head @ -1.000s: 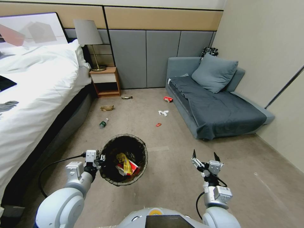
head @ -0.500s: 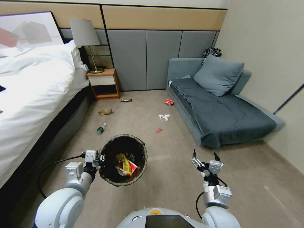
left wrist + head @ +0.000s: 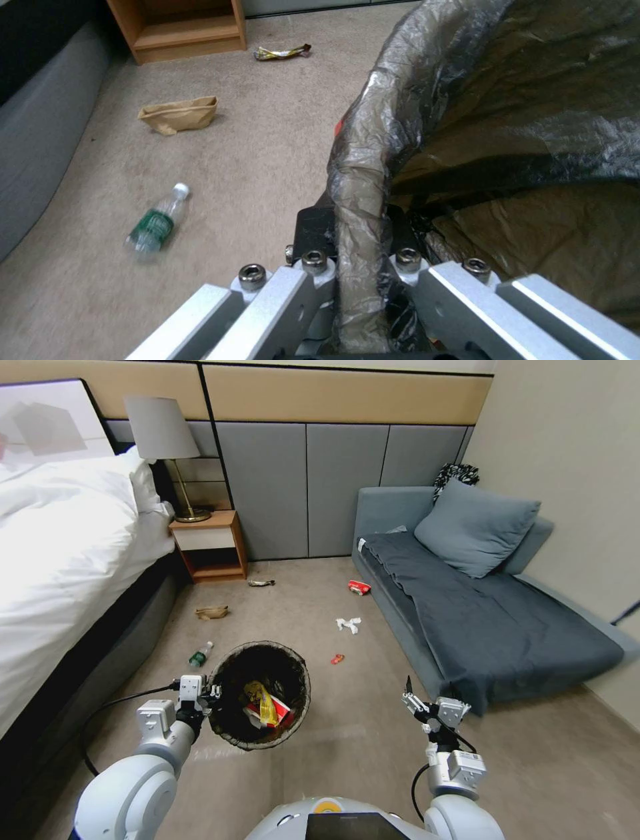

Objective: Pick up the trash bin, then pick up the garbage from the floor and place it into the trash bin.

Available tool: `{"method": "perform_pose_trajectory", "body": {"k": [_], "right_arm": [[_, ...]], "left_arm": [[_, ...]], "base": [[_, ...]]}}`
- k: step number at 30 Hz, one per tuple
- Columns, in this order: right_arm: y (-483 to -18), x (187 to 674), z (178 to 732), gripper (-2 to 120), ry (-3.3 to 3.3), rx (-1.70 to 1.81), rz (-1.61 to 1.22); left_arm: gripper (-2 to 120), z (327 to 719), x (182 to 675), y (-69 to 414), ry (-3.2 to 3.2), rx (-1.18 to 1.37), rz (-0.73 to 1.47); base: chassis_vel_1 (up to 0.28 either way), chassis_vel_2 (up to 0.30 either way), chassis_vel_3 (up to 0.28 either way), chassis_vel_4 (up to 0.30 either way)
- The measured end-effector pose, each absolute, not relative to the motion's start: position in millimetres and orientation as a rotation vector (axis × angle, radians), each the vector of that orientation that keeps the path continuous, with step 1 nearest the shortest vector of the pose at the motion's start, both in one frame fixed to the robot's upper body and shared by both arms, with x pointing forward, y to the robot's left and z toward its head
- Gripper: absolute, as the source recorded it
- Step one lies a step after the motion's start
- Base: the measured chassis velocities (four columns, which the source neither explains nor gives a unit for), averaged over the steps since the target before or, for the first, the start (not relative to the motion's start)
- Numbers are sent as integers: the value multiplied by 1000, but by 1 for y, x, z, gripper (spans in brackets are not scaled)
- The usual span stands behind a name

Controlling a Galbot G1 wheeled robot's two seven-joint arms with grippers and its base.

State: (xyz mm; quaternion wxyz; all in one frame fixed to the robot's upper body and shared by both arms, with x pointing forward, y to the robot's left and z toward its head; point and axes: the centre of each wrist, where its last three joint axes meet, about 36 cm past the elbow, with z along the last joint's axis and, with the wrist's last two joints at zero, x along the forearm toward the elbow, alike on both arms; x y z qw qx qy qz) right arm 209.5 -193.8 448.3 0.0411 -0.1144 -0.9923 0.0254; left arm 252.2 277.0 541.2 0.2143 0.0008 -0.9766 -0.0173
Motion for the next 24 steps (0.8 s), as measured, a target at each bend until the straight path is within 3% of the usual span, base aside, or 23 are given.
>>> {"method": "perform_pose_trajectory", "body": {"k": [11, 24], "right_arm": [[-195, 211, 445, 100, -3047, -334, 87], [-217, 231, 425, 100, -2935, -22, 116]], "left_arm": [[1, 541, 252, 277, -2710, -1, -49], [1, 542, 252, 280, -2703, -1, -68]], "base": [[-236, 223, 232, -231], [-8, 16, 2, -11]]}}
